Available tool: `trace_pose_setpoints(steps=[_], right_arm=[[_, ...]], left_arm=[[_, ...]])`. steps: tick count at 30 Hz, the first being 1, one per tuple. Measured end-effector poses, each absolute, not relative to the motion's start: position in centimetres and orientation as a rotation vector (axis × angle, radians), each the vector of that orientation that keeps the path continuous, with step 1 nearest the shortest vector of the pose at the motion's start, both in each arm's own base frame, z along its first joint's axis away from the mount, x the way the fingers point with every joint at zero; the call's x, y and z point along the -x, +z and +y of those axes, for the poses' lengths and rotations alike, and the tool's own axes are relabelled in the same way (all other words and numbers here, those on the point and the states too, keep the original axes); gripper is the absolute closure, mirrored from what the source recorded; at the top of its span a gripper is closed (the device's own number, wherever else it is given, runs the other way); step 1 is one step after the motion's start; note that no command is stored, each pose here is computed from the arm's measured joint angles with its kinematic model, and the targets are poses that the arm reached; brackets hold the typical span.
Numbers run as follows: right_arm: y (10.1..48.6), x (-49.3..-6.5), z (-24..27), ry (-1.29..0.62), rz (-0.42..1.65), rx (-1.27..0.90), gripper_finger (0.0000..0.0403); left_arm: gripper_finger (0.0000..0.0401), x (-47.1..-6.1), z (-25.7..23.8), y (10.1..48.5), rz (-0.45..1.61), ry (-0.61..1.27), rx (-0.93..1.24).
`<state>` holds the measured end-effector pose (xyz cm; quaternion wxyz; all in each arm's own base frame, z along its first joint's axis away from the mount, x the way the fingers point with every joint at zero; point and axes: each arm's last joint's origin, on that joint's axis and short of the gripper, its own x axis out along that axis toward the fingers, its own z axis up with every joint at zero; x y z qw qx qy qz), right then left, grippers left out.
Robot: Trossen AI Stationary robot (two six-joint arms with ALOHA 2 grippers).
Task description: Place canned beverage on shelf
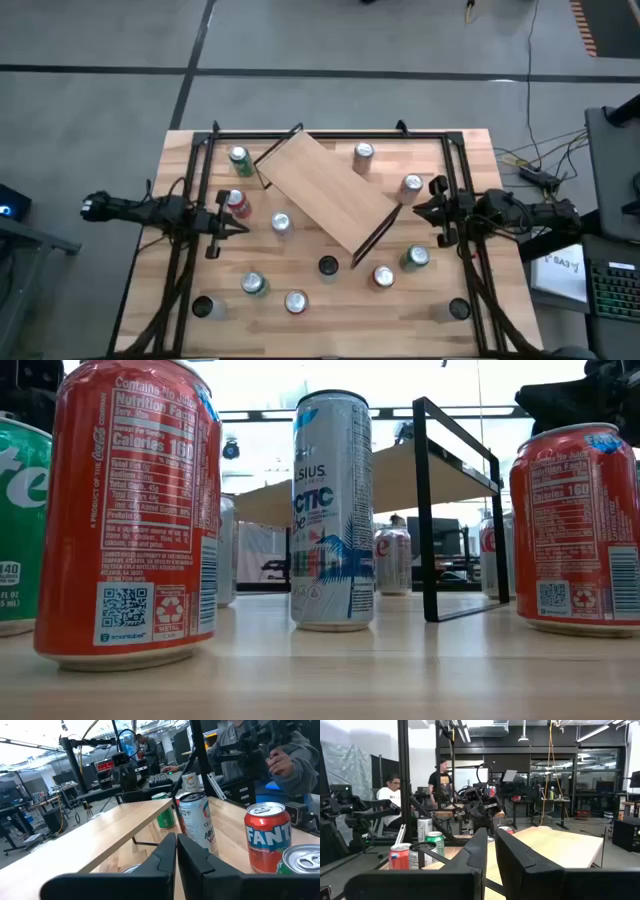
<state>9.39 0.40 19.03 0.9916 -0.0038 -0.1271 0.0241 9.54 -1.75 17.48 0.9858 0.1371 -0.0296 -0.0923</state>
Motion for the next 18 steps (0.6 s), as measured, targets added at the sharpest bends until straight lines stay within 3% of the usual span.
trace_pose_setpoints(steps=[18], right_arm=[[18.86,-9.55,0.39,0.046,-0.232,-0.004,0.0374]], left_arm=[[0.0401,-9.54,-1.75,17.47,-0.059,-0.186,-0.275]])
